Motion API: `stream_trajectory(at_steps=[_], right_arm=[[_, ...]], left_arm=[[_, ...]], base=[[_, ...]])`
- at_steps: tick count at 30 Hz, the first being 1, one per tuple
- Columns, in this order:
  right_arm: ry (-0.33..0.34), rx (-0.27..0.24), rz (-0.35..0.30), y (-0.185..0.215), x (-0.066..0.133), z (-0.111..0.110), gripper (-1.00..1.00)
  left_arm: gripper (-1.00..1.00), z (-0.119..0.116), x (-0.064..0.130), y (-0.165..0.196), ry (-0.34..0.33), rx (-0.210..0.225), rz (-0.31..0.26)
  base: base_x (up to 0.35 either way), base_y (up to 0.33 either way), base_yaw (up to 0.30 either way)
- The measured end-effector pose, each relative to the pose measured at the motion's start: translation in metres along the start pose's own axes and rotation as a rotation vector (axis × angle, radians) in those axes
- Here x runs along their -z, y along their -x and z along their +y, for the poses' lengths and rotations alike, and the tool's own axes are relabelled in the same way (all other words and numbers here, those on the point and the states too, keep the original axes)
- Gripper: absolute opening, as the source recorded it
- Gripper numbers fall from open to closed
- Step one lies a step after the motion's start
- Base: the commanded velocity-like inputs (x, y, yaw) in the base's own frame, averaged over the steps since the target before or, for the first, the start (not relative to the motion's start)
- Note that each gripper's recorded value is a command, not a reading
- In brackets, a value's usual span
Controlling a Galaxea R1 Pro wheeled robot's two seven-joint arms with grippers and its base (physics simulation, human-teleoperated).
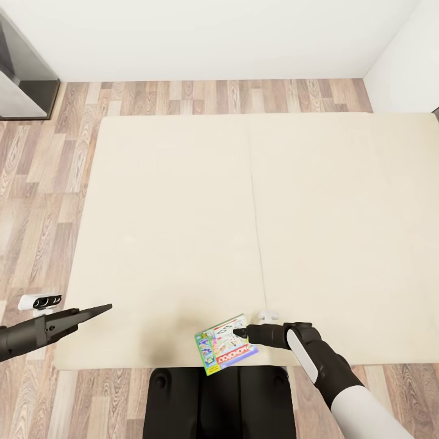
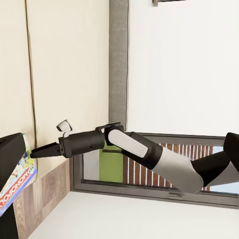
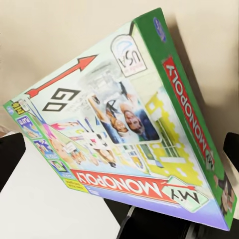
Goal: Put all the toys in the child's room - the three board games (two on the bed and one on the table), the two jigsaw puzzles on the table, and the tennis ball on the table - inside the toy box on the table in the child's room.
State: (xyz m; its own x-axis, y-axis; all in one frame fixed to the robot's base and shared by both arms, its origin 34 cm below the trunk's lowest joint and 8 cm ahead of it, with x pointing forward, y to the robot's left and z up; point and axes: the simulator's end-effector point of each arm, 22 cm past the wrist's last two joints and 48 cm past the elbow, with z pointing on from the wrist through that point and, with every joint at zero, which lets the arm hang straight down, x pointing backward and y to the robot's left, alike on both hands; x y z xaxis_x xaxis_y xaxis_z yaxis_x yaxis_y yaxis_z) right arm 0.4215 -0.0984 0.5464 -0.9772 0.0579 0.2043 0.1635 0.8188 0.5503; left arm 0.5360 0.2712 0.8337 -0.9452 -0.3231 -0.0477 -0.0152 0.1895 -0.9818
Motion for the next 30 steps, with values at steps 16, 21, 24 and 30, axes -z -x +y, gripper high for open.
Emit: stream_trajectory(at_steps=[16,21,24,30], right_arm=[[0.002,-0.001,0.001,-0.0002,0.0000,0.0004,1.00],[0.002,-0.001,0.001,-0.0002,0.0000,0.0004,1.00],[0.002,-0.001,0.001,-0.0002,0.0000,0.0005,1.00],[0.003,-0.002,0.001,-0.0002,0.0000,0.0006,1.00]], left_arm=[[1.00,0.0000,0.0000,0.0000,0.000,0.001,0.000],[1.00,0.0000,0.0000,0.0000,0.000,0.001,0.000],[1.00,0.0000,0.0000,0.0000,0.000,0.001,0.000],[1.00,0.0000,0.0000,0.0000,0.000,0.001,0.000]], base=[[0.000,0.030,0.000],[0.000,0.016,0.000],[0.000,0.049,0.000],[0.000,0.011,0.000]])
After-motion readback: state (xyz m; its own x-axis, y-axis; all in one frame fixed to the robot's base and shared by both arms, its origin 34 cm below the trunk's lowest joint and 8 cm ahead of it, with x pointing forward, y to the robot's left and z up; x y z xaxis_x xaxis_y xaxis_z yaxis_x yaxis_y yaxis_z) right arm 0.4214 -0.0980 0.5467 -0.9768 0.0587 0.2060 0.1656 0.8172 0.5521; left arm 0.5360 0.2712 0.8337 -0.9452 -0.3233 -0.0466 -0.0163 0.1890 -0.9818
